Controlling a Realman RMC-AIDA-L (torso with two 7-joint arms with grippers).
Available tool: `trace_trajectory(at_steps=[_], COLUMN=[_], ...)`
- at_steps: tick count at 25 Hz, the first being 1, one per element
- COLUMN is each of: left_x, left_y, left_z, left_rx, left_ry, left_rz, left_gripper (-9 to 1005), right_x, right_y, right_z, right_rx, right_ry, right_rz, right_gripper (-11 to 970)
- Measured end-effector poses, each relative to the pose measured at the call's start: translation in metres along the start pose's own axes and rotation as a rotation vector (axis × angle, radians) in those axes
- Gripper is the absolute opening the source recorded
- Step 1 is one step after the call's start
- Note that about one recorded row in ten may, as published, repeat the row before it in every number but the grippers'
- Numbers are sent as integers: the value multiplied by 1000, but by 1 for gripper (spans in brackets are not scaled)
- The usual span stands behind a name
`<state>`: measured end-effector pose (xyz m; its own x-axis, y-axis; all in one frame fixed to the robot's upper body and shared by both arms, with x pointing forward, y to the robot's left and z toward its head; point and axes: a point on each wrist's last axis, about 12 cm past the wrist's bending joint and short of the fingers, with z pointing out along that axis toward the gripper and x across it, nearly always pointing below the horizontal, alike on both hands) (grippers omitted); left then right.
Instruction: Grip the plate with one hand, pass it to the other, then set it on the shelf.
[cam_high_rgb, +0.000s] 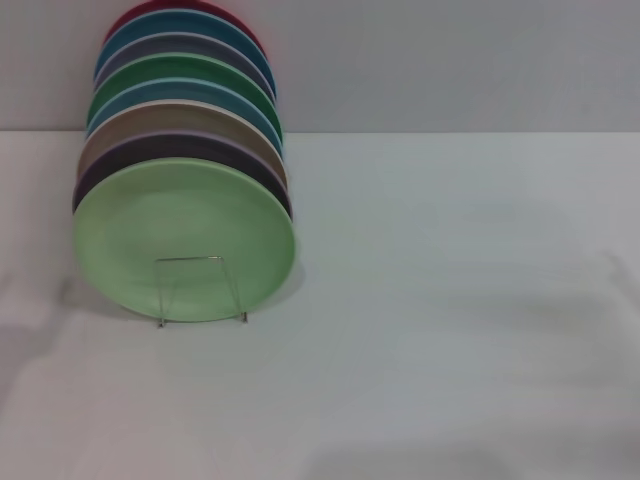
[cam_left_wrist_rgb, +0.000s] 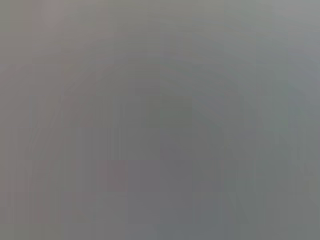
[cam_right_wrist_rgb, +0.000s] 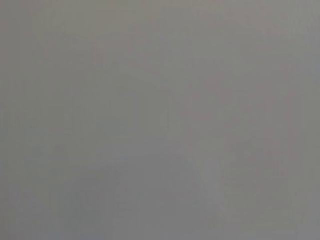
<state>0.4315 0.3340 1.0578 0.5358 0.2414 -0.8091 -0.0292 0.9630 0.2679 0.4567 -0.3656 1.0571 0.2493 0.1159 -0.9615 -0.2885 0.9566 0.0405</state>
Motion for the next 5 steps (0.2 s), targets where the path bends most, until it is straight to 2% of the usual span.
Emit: trace_trajectory(at_steps=[2, 5], left_x=[4, 7], left_y=[15, 19], left_z=[-7, -10], left_rx=[-111, -142], left_ry=[48, 79], left_rz=[-101, -140], left_gripper=[807, 815], right_x=[5, 7], right_y=[1, 2], right_z=[-7, -8], right_rx=[67, 78], right_ry=[-12, -5], right_rz=[-53, -61], right_gripper=[674, 674])
